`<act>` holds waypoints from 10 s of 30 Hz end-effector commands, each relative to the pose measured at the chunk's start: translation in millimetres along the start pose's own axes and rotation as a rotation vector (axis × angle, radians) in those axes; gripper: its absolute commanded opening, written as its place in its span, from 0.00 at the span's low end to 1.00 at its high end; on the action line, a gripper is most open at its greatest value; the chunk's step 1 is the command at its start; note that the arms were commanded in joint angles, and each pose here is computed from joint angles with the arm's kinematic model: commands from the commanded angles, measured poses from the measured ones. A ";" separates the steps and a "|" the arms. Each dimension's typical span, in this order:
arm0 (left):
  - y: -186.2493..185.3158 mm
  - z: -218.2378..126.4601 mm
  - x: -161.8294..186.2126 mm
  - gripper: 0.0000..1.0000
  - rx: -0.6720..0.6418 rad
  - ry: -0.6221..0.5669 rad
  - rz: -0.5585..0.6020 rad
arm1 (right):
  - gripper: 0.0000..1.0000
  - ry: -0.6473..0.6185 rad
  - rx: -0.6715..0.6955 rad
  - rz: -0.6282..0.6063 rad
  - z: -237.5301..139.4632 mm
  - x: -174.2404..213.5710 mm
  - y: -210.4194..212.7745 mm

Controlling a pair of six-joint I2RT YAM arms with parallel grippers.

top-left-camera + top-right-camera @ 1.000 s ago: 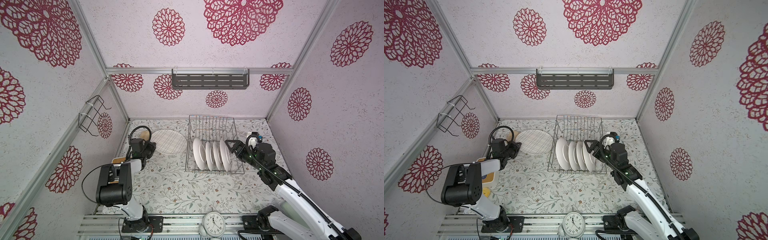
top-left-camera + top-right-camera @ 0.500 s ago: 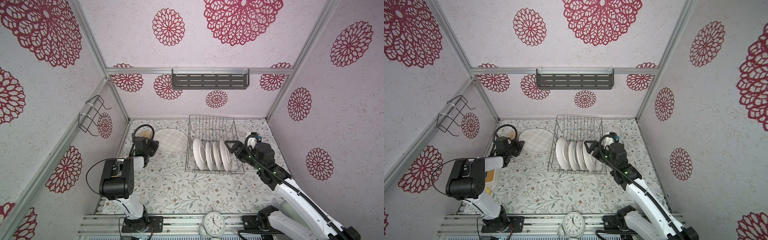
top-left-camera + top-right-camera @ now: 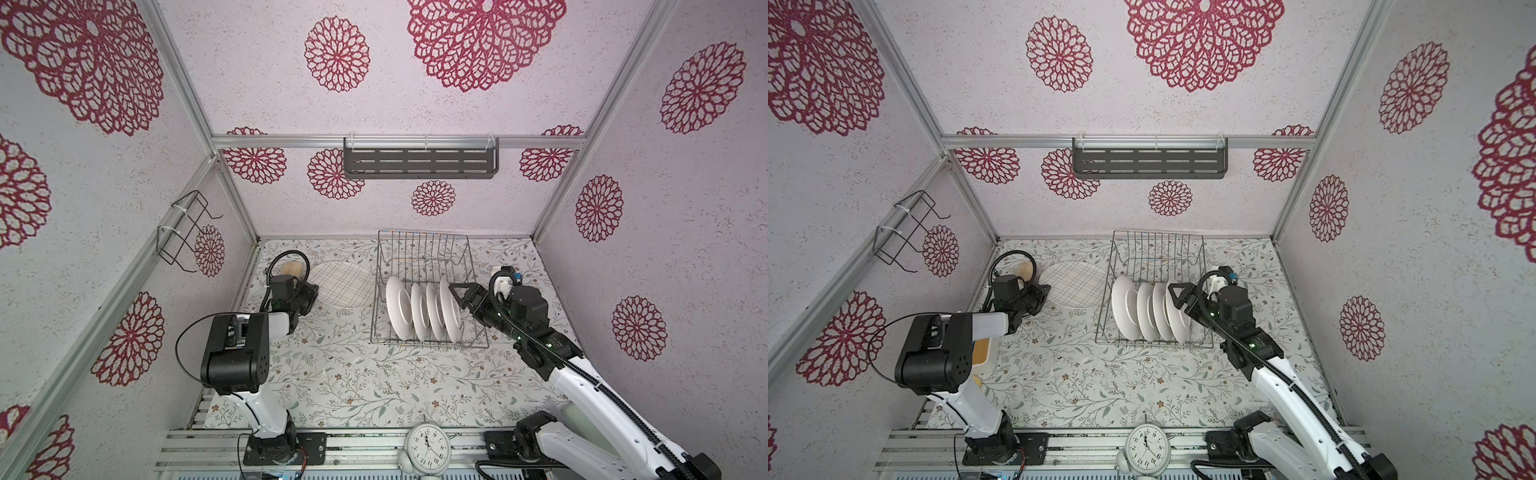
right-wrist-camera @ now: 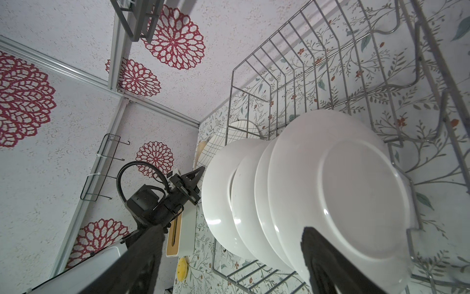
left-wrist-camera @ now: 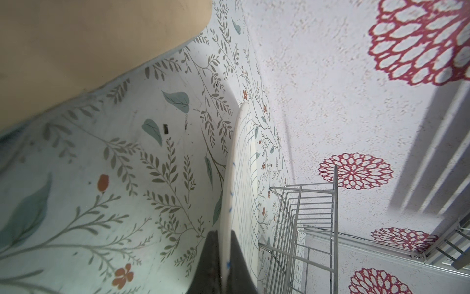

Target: Unload the plates from the dish rack

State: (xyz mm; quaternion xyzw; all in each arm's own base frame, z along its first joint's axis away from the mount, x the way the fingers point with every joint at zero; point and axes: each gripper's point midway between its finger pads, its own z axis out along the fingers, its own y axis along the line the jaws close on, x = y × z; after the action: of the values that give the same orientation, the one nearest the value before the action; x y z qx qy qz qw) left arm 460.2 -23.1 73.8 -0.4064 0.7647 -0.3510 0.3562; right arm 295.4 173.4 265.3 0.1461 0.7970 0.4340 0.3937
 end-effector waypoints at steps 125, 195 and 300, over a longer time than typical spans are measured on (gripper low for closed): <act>-5.6 -147.4 73.1 0.96 -0.104 0.271 0.184 | 0.91 -0.088 0.693 -0.756 92.2 84.3 89.5; 2.4 -142.0 70.5 0.96 -0.107 0.299 0.171 | 0.43 -0.135 1.027 -0.896 135.8 101.6 22.6; -56.4 -182.7 51.6 0.96 0.005 0.193 0.219 | 0.00 -0.419 0.845 -1.026 66.0 58.5 158.5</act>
State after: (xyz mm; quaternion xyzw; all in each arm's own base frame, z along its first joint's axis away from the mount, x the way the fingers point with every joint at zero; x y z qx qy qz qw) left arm 303.7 -50.4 179.3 -0.2898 0.8424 -0.3469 0.2933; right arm 306.0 346.5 275.7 -0.0794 0.8032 -0.2451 0.5370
